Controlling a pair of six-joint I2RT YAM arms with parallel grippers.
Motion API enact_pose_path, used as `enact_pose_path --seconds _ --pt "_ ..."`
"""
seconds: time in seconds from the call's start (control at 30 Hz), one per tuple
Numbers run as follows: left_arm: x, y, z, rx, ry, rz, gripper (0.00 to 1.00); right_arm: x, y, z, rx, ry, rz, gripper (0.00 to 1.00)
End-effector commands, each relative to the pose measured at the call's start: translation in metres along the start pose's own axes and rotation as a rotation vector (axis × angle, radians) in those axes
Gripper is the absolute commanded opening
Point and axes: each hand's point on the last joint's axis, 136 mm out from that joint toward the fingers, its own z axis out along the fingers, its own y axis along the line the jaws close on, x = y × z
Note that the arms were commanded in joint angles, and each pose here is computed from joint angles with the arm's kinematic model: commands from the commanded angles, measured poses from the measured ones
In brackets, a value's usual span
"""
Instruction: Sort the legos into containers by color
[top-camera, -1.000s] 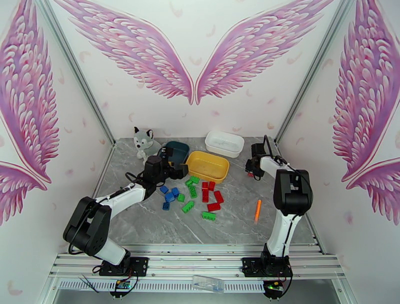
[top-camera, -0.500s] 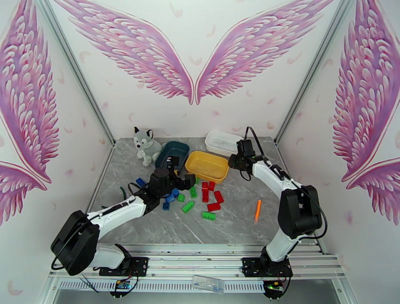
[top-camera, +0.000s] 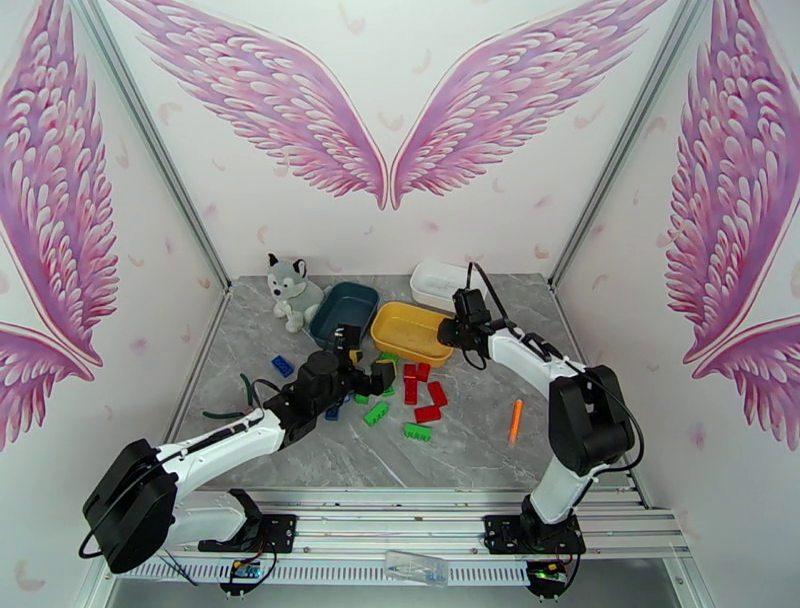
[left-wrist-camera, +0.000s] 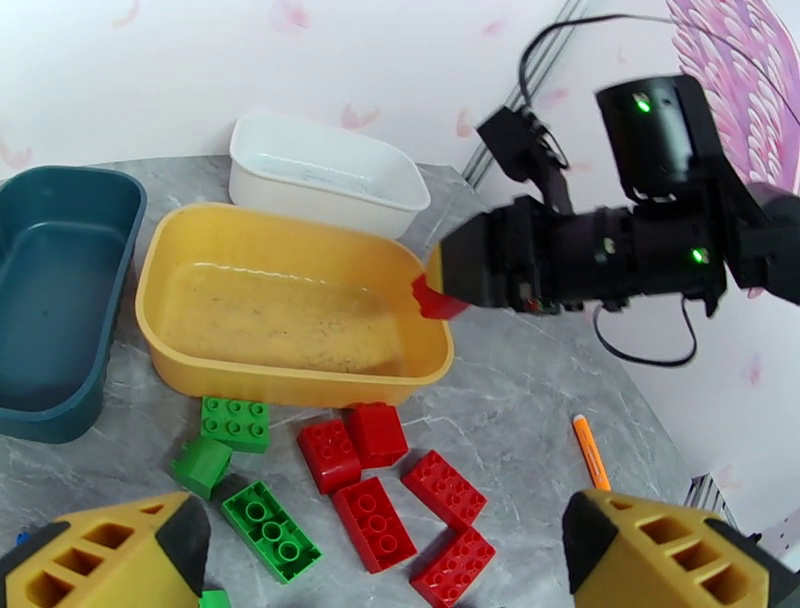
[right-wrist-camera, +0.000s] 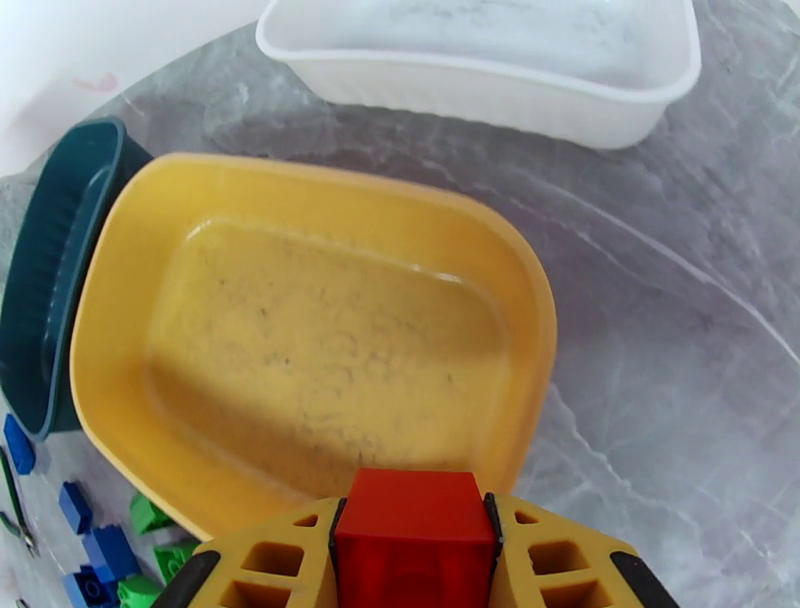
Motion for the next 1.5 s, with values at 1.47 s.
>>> enact_pose_path --seconds 1.47 --pt "0.05 -0.005 0.026 0.051 0.243 -0.133 0.99 0.133 0.0 -0.003 0.063 0.28 -0.195 0.58"
